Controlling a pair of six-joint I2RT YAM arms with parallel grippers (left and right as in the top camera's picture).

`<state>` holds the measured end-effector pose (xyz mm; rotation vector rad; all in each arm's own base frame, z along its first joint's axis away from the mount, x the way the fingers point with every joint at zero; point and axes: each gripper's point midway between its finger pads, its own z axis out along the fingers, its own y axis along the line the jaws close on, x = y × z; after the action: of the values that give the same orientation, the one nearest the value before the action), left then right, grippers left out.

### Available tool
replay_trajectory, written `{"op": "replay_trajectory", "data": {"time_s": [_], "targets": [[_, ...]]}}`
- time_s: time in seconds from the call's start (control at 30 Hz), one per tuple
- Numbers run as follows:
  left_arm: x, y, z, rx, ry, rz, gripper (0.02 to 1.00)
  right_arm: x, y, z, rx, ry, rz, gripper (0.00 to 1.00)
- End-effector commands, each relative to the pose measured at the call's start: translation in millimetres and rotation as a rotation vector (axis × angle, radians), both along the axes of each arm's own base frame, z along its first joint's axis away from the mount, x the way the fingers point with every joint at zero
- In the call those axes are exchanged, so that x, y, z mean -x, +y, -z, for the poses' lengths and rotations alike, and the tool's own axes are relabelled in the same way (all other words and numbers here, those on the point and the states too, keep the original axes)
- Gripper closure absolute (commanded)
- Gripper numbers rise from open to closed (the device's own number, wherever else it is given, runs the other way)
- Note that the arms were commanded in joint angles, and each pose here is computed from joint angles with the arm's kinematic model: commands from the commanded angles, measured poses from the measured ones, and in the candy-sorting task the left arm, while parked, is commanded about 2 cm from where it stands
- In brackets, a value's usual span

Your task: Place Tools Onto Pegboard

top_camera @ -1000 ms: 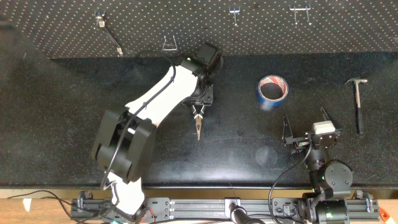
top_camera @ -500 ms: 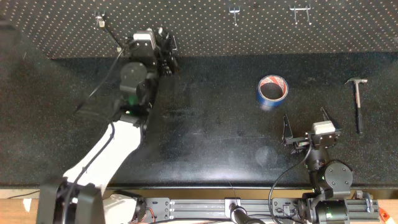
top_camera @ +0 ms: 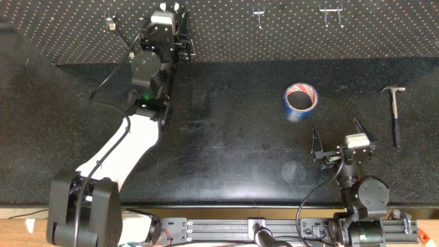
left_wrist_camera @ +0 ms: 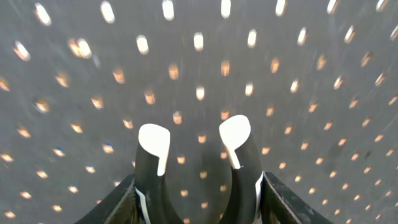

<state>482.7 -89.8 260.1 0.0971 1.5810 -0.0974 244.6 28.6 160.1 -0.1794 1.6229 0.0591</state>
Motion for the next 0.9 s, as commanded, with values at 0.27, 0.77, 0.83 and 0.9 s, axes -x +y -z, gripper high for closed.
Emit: {"op": "replay_trajectory", "data": {"time_s": [0.27, 0.77, 0.83, 0.9], "targets": [[-17.4, -2.9, 33.0, -0.026, 0.054, 0.009, 0.56, 0.5, 1.9, 1.2, 0.01, 0.0, -0.008, 0.025], [82.3, 32.1, 9.4, -0.017, 0.013, -0.023, 0.02, 0.5, 1.9, 1.1, 0.01, 0.0, -0.008, 0.025], [115.6, 36.8, 24.4, -0.017, 0.013, -0.016, 0.023, 0.5, 1.9, 1.1, 0.01, 0.0, -0.008, 0.025], [153.6, 43.7, 41.7, -0.014, -0.003, -0.017, 0.023, 0.5, 1.9, 1.2, 0.01, 0.0, -0.008, 0.025]]}}
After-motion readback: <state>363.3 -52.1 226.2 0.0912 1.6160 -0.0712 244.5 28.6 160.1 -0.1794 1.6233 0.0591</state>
